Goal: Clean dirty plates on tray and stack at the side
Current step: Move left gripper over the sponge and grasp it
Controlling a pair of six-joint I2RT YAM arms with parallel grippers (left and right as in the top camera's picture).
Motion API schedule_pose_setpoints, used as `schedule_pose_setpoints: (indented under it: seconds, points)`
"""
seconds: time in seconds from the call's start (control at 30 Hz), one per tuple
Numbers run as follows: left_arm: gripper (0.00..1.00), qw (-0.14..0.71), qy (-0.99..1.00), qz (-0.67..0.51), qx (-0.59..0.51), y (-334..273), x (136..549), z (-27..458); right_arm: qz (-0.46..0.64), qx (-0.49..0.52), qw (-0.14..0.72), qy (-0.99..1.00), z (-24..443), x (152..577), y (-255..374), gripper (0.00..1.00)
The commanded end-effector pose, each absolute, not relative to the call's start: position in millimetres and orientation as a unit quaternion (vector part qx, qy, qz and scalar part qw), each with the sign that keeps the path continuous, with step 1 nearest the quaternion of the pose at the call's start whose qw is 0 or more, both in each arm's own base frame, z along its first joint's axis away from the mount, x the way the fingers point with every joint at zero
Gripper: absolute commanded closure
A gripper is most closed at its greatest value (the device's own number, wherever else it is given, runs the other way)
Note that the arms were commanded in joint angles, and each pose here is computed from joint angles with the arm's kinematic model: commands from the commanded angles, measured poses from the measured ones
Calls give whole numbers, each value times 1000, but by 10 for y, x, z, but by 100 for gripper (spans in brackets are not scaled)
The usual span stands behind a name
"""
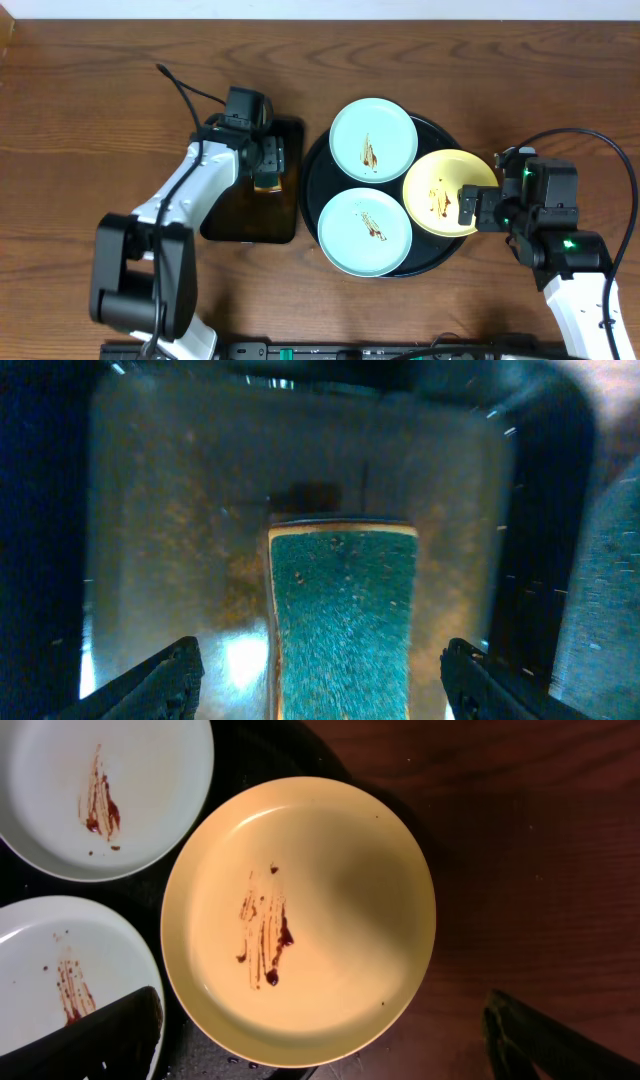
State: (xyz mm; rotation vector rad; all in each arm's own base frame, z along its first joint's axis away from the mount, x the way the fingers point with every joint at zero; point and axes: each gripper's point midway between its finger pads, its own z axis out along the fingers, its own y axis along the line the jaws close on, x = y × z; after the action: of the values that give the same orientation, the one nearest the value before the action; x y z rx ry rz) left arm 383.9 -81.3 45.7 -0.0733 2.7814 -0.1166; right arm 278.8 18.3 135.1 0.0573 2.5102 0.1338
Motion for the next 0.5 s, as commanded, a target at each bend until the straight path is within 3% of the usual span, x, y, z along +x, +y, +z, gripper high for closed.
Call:
schedule_pose_setpoints:
  seconds: [0.0, 0.47]
  points:
    - [24, 170, 984, -35, -32, -840, 3883, 350, 48, 23, 324, 945, 1471, 2835, 187, 1]
    - [38, 138, 990, -29, -19, -950, 3781, 95, 48, 23, 322, 945, 1466, 2829, 188, 1]
